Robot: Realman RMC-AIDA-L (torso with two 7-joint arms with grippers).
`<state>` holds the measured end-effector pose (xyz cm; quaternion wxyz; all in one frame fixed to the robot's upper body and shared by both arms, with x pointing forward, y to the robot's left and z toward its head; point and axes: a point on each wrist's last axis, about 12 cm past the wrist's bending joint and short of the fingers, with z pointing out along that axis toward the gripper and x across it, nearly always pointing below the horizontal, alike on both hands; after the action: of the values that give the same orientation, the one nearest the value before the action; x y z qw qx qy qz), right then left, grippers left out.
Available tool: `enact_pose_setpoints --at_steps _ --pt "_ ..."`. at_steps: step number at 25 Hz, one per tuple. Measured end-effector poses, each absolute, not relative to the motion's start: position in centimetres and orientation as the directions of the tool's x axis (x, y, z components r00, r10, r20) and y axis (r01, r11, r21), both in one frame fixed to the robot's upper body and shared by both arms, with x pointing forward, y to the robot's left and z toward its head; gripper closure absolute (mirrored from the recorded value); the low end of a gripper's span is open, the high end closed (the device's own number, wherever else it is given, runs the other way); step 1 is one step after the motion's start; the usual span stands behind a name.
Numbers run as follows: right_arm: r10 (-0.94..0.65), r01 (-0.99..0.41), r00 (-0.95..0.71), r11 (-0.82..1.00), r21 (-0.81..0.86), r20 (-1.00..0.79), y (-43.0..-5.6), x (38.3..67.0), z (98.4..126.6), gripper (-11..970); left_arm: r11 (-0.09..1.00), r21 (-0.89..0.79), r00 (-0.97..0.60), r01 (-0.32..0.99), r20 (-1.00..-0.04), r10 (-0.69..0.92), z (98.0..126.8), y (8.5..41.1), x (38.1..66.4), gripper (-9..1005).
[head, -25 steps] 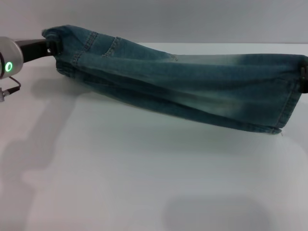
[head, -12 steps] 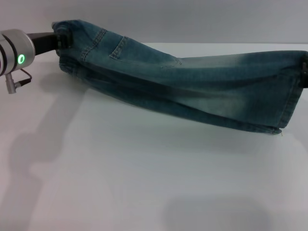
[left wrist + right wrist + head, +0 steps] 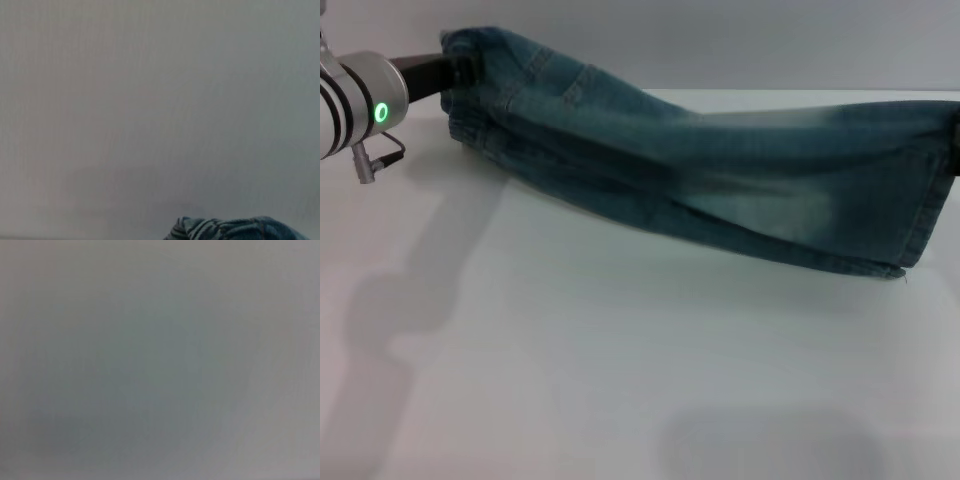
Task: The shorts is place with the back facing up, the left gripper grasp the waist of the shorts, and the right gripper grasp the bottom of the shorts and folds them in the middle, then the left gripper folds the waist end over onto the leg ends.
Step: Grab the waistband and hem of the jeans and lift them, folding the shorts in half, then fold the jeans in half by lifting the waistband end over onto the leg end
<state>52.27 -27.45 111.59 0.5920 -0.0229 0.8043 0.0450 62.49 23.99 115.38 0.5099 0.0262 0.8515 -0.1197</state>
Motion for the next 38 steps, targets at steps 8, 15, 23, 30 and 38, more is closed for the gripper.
enact_pose_setpoints --at_steps 8,15,23,30,38 --pt "0.088 -0.008 -0.242 0.996 0.092 -0.966 -29.0 53.0 110.4 875 0.964 -0.183 -0.302 0.195 -0.946 -0.118 114.2 21.8 63.3 740" --pt "0.103 -0.01 -0.286 0.994 0.111 -0.953 -29.0 53.0 109.8 835 0.955 -0.132 -0.221 0.267 -0.973 -0.073 114.2 19.2 64.0 722" --pt "0.092 -0.059 -0.321 0.991 0.117 -0.943 -27.5 52.5 109.5 615 0.957 -0.121 -0.263 0.264 -0.964 -0.049 113.5 19.4 64.1 494" --pt "0.078 -0.102 -0.346 0.988 0.12 -0.935 -26.2 51.9 109.2 465 0.969 -0.11 -0.265 0.222 -0.963 -0.048 113.5 20.9 64.4 267" --pt "0.015 -0.115 -0.197 0.993 0.039 -0.98 -25.3 51.7 109.9 467 0.968 -0.044 -0.296 0.246 -0.955 0.032 113.4 21.1 63.9 146"
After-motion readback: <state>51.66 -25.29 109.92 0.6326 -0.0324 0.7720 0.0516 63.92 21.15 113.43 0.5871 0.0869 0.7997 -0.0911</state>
